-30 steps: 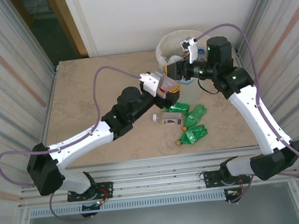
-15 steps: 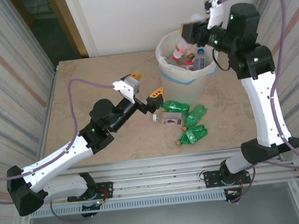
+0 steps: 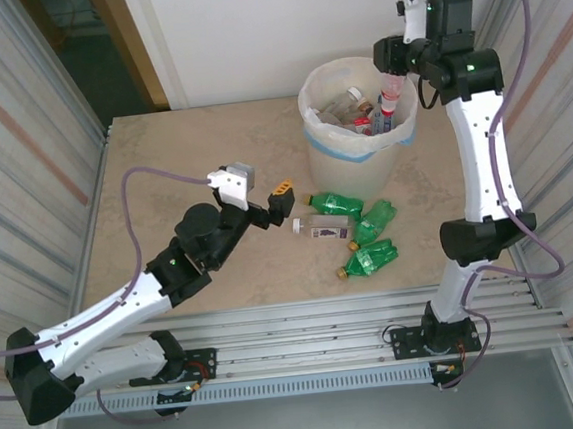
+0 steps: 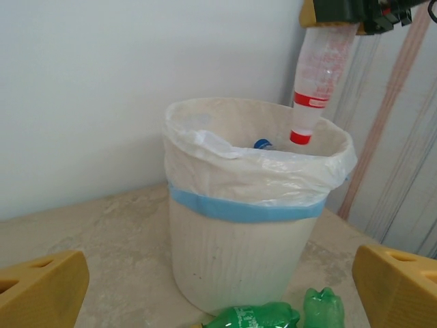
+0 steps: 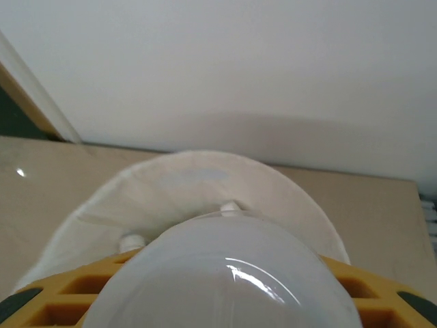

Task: Put the plastic bottles in the bin

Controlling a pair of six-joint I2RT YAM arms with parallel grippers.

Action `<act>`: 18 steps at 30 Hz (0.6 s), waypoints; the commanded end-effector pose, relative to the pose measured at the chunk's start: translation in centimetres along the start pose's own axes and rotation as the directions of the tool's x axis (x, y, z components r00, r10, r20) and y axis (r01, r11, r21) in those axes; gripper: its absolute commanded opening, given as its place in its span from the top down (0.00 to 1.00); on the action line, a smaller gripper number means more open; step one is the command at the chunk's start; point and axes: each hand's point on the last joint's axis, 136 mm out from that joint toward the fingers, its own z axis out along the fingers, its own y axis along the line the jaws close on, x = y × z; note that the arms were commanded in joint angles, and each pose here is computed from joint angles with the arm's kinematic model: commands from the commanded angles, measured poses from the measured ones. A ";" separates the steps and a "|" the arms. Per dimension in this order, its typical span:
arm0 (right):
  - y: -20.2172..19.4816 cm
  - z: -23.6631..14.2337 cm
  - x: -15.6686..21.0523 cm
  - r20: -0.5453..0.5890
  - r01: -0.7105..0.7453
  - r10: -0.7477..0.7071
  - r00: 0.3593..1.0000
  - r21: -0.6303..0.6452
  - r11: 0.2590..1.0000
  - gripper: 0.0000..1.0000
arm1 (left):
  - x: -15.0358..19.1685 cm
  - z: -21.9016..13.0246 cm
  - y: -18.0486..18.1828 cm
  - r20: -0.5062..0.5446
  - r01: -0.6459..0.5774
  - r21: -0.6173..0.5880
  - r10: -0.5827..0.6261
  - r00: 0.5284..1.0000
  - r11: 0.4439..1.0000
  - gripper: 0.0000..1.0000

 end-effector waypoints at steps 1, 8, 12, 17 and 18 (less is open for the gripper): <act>-1.2 0.0 0.9 -0.050 0.056 -0.053 0.997 0.062 0.996 0.58 | 0.3 -0.5 1.6 -0.002 0.030 -0.074 -0.030 1.000 0.997 0.01; -2.2 3.2 4.2 -0.175 0.071 -0.054 0.983 0.088 0.994 0.56 | 1.2 -0.2 1.9 -0.029 0.025 -0.096 -0.028 0.999 0.995 0.01; -2.6 5.4 5.9 -0.232 0.070 -0.046 0.972 0.093 0.993 0.55 | 1.2 -0.2 1.9 -0.031 0.029 -0.093 -0.032 0.999 0.995 0.01; -2.9 7.7 7.6 -0.280 0.069 -0.039 0.959 0.098 0.993 0.50 | 1.4 -0.1 1.9 -0.036 0.029 -0.096 -0.033 0.999 0.995 0.01; -3.0 8.1 7.8 -0.284 0.069 -0.038 0.958 0.101 0.993 0.50 | 1.4 -0.1 2.0 -0.035 0.031 -0.097 -0.034 0.999 0.995 0.01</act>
